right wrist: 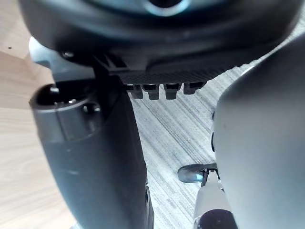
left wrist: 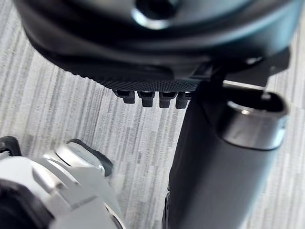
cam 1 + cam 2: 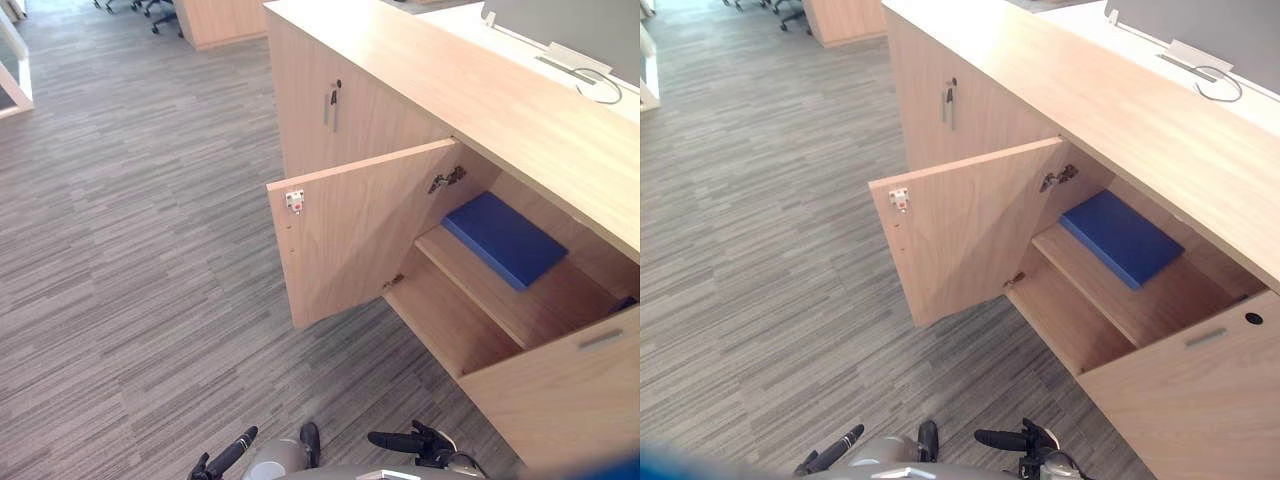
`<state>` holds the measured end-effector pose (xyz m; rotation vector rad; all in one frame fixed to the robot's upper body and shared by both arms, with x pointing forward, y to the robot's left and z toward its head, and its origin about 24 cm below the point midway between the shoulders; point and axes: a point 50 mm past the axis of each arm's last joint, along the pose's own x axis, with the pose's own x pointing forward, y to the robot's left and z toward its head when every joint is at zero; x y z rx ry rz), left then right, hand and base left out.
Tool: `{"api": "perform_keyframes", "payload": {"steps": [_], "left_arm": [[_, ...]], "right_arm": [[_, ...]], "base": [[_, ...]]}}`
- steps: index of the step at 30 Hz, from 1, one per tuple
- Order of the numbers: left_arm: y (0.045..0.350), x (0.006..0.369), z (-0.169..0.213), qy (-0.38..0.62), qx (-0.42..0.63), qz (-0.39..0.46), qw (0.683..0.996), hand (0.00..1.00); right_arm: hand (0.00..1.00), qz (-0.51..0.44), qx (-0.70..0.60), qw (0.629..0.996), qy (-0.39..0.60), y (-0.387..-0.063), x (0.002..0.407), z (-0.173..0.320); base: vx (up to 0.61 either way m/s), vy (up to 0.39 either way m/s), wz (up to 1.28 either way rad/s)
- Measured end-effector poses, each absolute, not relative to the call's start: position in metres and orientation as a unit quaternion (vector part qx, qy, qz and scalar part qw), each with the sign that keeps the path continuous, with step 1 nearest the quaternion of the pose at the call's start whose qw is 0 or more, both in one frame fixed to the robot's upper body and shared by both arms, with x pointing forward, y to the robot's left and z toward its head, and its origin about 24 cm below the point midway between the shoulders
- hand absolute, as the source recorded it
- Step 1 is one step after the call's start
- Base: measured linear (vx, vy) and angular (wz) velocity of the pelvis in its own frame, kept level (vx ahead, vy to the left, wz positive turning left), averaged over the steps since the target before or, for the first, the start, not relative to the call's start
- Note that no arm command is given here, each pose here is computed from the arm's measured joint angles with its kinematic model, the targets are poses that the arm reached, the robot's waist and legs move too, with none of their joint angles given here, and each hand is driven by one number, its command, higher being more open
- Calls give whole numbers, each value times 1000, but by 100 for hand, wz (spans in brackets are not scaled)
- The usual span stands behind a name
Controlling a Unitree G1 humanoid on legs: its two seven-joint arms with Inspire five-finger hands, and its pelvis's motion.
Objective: Walk over to the cabinet, pick up the folder, carry it to the office cabinet, place the folder inside the office cabinet, then close the office cabinet door
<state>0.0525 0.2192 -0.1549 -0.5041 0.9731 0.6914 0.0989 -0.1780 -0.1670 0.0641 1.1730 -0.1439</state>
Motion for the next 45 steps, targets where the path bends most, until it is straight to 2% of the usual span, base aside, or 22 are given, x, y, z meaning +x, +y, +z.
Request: {"api": "perform_keyframes", "payload": {"steps": [2,4,5,6,10,16,21,30,35,36,38,41,42,43,45], "left_arm": [[216,64,-147,425,-234,310,818,100],[208,93,-131,385,-205,259,862,100],[208,100,-127,374,-193,245,873,100],[211,119,-116,346,-164,221,897,100],[230,170,-79,264,-68,181,945,100],[261,236,-20,165,59,136,975,100],[261,264,4,137,69,119,981,100],[274,271,4,168,96,130,972,100],[259,273,-2,179,119,102,971,100],[257,271,-2,182,155,85,967,100],[255,267,-1,185,233,43,954,100],[242,259,7,163,377,-75,909,100],[231,255,10,145,426,-133,883,100],[223,252,12,134,443,-163,871,100],[187,235,17,79,480,-289,825,100]], "right_arm": [[100,-68,30,831,551,-178,99,-167],[100,-87,39,832,547,-183,99,-166],[100,-89,39,831,548,-183,97,-166],[100,-95,42,831,547,-184,97,-166],[100,-93,40,836,539,-185,98,-165],[100,-84,52,839,536,-184,100,-164],[100,-99,76,831,542,-186,96,-165],[100,-125,112,822,545,-190,90,-166],[100,-171,148,807,545,-197,79,-168],[100,-173,148,806,546,-198,78,-168],[100,-178,151,806,544,-199,77,-168],[100,-194,152,803,543,-206,72,-169],[100,-199,150,800,545,-210,69,-169],[100,-202,148,799,546,-212,66,-169],[100,-214,141,792,554,-222,57,-169]], "base": [[43,-48,3],[21,-63,-9],[21,-57,-19],[14,-40,-23],[18,-26,-28],[28,-23,-28],[-5,-48,-14],[-43,-51,-5],[-75,-13,4],[-96,9,9],[-103,18,11],[-117,57,18],[-106,65,20],[-134,98,30],[-148,130,24]]}}
